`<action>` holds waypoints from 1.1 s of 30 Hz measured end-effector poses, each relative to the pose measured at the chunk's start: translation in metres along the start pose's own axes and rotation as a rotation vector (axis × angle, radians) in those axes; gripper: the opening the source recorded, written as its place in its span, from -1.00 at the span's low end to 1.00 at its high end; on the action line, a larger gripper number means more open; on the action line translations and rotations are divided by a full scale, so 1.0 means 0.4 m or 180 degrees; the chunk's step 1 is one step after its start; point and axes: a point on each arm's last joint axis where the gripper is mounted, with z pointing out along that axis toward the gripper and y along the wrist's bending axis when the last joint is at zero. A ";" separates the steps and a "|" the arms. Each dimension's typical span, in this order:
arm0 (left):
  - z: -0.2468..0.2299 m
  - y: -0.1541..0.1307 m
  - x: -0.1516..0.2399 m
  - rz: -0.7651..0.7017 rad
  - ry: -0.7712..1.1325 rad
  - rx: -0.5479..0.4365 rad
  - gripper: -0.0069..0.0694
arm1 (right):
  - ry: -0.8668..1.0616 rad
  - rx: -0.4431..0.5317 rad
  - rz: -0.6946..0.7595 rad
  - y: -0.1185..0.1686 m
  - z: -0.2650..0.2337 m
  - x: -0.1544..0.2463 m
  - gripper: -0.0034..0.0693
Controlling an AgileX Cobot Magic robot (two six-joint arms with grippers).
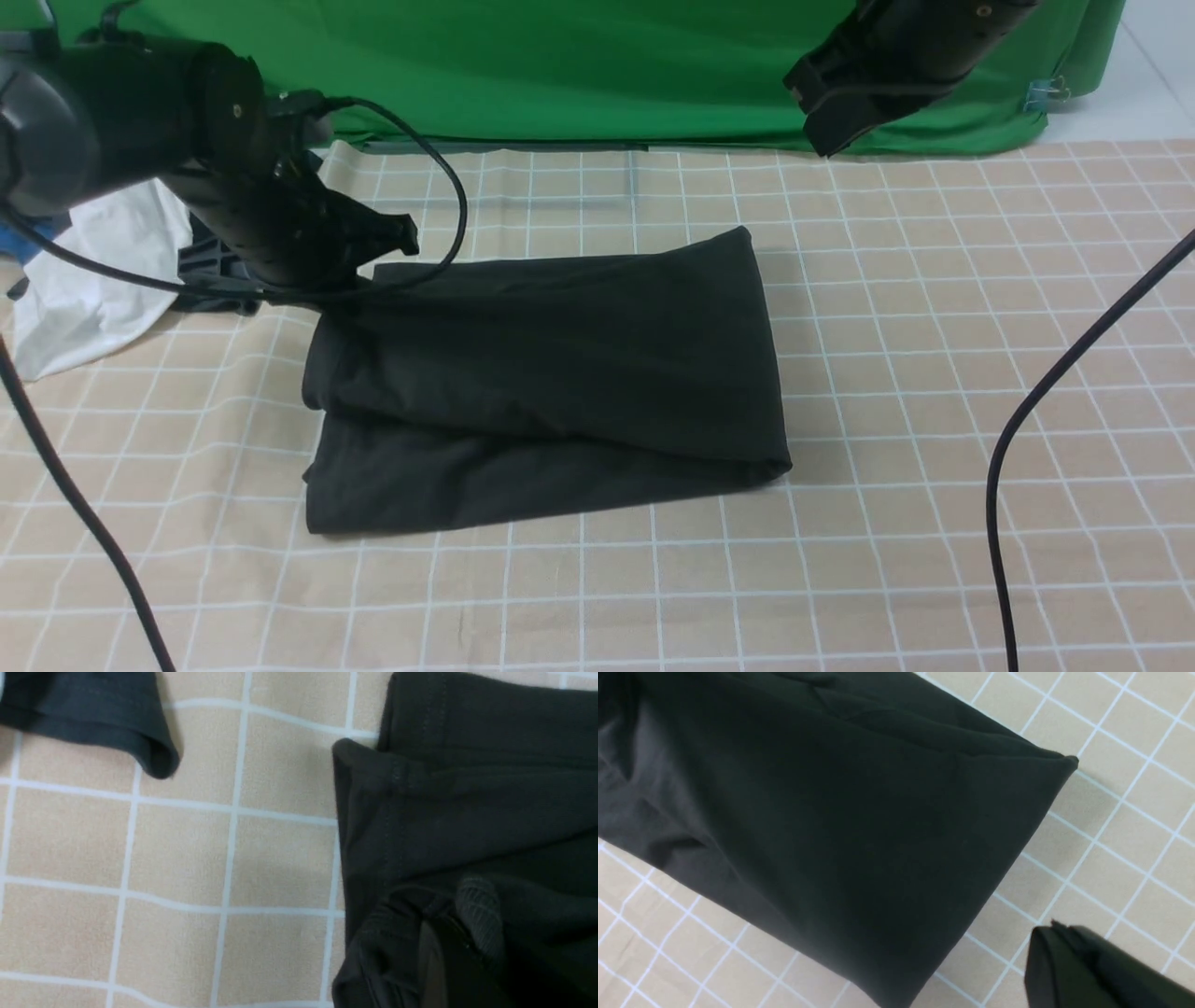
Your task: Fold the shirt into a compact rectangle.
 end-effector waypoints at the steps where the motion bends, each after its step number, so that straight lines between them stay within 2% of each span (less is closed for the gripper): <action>1: 0.007 0.002 0.000 -0.0042 0.0005 -0.0032 -0.68 | 0.0000 0.0000 0.0000 0.000 0.000 0.000 -0.80; 4: 0.022 0.003 0.002 -0.0095 0.0028 -0.0060 -0.63 | -0.0007 0.0002 0.0000 0.000 0.000 -0.001 -0.80; 7: 0.050 0.003 0.008 -0.0099 0.0107 -0.0085 -0.41 | -0.0007 0.0002 0.0000 0.000 0.000 -0.001 -0.80; 9: 0.068 0.004 0.011 -0.0076 0.0139 -0.0112 -0.18 | -0.0007 0.0002 0.0000 0.000 0.000 -0.001 -0.80; 10: 0.069 0.004 0.011 -0.0070 0.0143 -0.0118 -0.16 | -0.0007 0.0002 0.0000 0.000 0.000 -0.001 -0.80; 11: 0.074 0.006 0.010 -0.0035 0.0130 -0.0145 0.02 | -0.0008 -0.0001 0.0001 0.000 0.000 -0.001 -0.80; 13: 0.069 0.011 0.004 0.0036 0.0096 -0.0220 0.22 | -0.0005 -0.0001 0.0001 0.000 0.000 0.000 -0.80; 17: 0.022 0.013 -0.023 0.0000 0.0047 -0.0289 0.38 | 0.0034 -0.0013 0.0005 0.001 0.000 0.002 -0.80; 19: -0.011 0.010 -0.032 -0.0029 0.0026 -0.0254 0.30 | 0.0040 -0.0014 0.0024 0.001 0.000 0.003 -0.80; 22: -0.069 -0.001 -0.034 -0.0028 -0.0001 -0.0048 -0.09 | 0.0052 -0.0016 0.0075 0.001 0.002 0.004 -0.80; 23: -0.073 -0.003 -0.033 -0.0029 0.0008 -0.0017 -0.13 | 0.0052 -0.0016 0.0076 0.001 0.002 0.004 -0.80; 24: -0.098 -0.009 -0.030 -0.0045 -0.0010 0.0110 -0.45 | 0.0093 -0.0024 0.0098 0.001 0.009 0.011 -0.80; 25: -0.105 -0.011 -0.027 -0.0060 -0.0007 0.0153 -0.59 | 0.0121 -0.0027 0.0107 0.001 0.014 0.015 -0.80; 27: -0.117 -0.017 -0.006 -0.0124 0.0026 0.0293 -0.74 | 0.0252 -0.0044 0.0136 -0.001 0.038 0.035 -0.80; 33: -0.056 -0.038 0.087 -0.0117 0.0194 0.0397 -0.79 | 0.0728 -0.0240 0.0278 0.004 0.130 0.112 -0.80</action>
